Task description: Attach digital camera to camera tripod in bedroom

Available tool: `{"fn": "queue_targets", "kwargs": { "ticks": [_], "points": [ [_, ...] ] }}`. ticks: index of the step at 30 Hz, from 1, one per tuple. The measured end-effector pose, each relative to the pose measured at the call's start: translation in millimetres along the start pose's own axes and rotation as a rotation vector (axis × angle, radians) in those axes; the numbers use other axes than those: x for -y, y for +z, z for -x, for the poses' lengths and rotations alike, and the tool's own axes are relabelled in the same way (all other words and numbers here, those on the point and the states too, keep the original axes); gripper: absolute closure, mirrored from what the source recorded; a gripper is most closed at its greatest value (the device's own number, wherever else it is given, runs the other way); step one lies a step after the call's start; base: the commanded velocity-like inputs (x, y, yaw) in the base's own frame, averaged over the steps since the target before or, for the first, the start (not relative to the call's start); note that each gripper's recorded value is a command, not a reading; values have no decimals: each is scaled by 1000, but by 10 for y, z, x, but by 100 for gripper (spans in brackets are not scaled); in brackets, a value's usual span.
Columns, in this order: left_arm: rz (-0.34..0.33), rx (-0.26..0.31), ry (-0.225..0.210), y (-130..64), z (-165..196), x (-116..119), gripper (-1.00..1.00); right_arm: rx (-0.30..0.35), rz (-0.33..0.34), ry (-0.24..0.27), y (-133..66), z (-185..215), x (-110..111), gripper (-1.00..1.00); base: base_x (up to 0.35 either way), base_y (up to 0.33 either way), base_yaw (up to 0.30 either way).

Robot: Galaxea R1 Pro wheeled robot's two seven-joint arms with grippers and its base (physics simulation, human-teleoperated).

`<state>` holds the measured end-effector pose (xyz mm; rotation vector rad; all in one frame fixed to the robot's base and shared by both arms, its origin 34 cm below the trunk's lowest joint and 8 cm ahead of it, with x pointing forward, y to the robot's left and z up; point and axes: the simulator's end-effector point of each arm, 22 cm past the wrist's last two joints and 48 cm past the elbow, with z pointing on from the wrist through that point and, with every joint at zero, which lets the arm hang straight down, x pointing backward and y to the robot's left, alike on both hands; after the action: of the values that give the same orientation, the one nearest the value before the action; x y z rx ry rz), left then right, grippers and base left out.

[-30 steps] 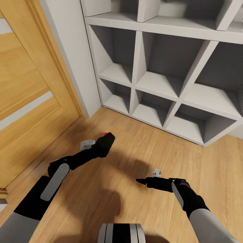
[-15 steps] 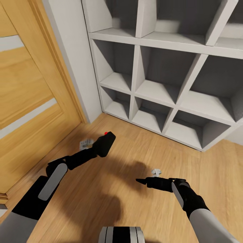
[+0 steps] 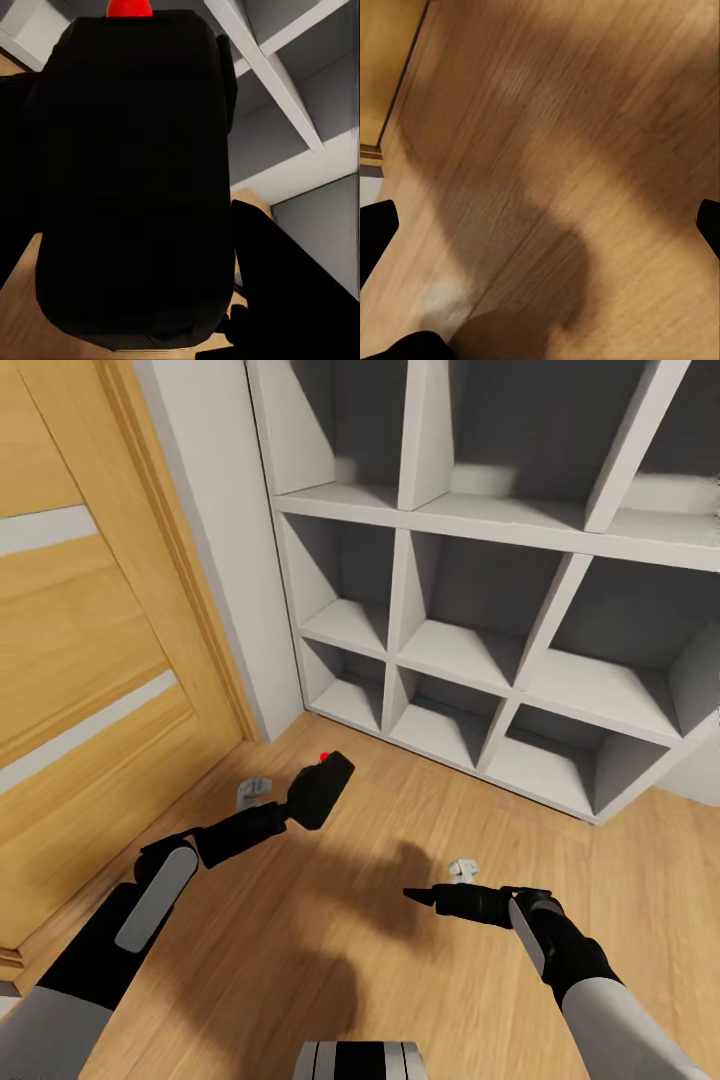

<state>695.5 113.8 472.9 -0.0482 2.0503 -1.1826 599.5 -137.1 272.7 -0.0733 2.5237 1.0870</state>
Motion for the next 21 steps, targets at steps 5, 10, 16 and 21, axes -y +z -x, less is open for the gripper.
{"fn": "queue_targets", "kwargs": {
  "ticks": [5, 10, 16, 21],
  "points": [
    [-7, 14, 14, -34, 83, 87, 100, 14, 1, -14, -55, 83, -66, -100, 0, 0, 0],
    [-12, 25, 30, -65, 159, 183, 100, 29, 3, -29, -111, 165, -133, -100, 0, 0, 0],
    [-21, 39, 49, -110, 247, 300, 100, 45, 5, -46, -179, 259, -217, -100, 0, 0, 0],
    [-30, 50, 64, -151, 319, 404, 100, 60, 1, -61, -271, 342, -245, -100, 0, 0, 0]
  ]
}}
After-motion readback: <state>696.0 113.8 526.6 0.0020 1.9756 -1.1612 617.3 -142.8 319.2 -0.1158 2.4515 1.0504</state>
